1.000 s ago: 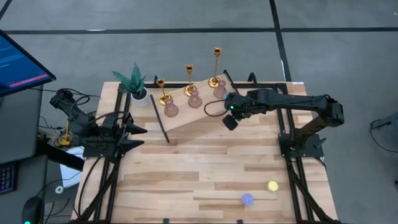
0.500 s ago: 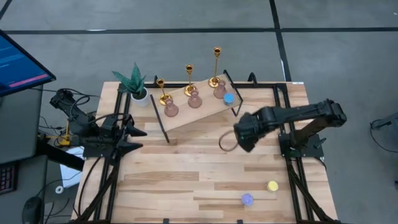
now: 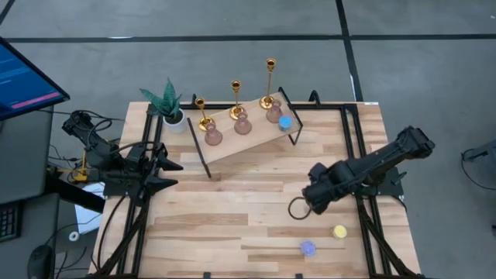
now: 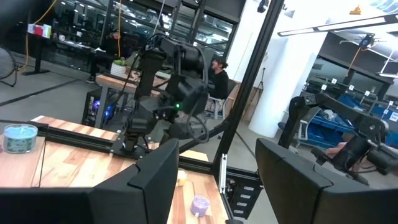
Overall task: Pick & Place candle stick holders
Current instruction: Put the yellow scented candle on the shelf
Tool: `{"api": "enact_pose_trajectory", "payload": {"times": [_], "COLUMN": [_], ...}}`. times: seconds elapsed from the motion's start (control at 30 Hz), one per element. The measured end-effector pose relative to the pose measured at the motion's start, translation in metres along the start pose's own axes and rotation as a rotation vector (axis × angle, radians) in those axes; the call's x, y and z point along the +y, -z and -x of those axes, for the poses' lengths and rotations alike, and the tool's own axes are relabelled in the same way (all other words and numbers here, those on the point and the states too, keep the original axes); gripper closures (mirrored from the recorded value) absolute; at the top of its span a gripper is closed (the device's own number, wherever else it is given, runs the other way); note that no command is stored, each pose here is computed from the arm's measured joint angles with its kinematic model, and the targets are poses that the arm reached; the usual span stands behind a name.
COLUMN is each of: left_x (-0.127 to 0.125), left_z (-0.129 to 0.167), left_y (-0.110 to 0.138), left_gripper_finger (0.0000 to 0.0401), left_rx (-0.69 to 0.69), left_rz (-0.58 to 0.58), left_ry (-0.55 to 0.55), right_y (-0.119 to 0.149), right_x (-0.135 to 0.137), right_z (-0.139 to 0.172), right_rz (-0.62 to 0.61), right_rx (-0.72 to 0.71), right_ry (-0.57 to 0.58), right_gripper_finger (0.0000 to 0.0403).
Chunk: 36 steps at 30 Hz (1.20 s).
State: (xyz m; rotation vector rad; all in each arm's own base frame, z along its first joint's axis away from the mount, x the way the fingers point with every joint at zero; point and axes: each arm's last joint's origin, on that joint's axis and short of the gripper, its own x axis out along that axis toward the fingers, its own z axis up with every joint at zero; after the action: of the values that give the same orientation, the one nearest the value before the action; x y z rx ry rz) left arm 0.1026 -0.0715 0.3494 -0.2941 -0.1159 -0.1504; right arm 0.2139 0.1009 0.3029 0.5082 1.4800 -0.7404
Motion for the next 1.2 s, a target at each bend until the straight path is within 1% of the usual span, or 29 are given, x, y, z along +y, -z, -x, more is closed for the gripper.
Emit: {"api": "enact_pose_trajectory", "payload": {"times": [0.1, 0.27, 0.37, 0.43, 0.53, 0.67, 0.8, 1.0, 1.2], "left_x": [0.000, -0.001, -0.001, -0.001, -0.001, -0.001, -0.001, -0.001, -0.001], "left_z": [0.000, 0.000, 0.000, 0.000, 0.000, 0.000, 0.000, 0.000, 0.000], "left_y": [0.000, 0.001, 0.001, 0.001, 0.001, 0.001, 0.001, 0.001, 0.002], "left_gripper_finger": [0.0187, 0.0187, 0.0187, 0.0187, 0.0187, 0.0187, 0.0187, 0.0187, 0.0187], "left_rx": [0.001, 0.009, 0.011, 0.011, 0.012, 0.012, 0.015, 0.015, 0.018], "left_rz": [-0.001, -0.002, -0.003, -0.005, -0.008, -0.008, -0.010, -0.010, -0.017], "left_ry": [0.003, 0.029, 0.029, 0.029, 0.028, 0.028, 0.028, 0.028, 0.028], "right_y": [0.011, 0.030, 0.038, 0.042, 0.047, 0.053, 0.056, 0.058, 0.065], "right_x": [0.001, 0.002, 0.005, 0.008, 0.015, 0.016, 0.015, 0.025, 0.024], "right_z": [-0.015, -0.047, -0.065, -0.078, -0.093, -0.102, -0.108, -0.109, -0.109], "right_rz": [-0.017, -0.024, -0.020, -0.022, -0.023, -0.013, -0.023, -0.016, -0.007], "right_rx": [0.088, 0.299, 0.375, 0.408, 0.433, 0.462, 0.471, 0.465, 0.442], "right_ry": [0.037, 0.068, 0.049, 0.005, -0.066, -0.091, -0.085, -0.176, -0.152], "right_gripper_finger": [0.0097, 0.0096, 0.0096, 0.0096, 0.0096, 0.0096, 0.0096, 0.0096, 0.0096]}}
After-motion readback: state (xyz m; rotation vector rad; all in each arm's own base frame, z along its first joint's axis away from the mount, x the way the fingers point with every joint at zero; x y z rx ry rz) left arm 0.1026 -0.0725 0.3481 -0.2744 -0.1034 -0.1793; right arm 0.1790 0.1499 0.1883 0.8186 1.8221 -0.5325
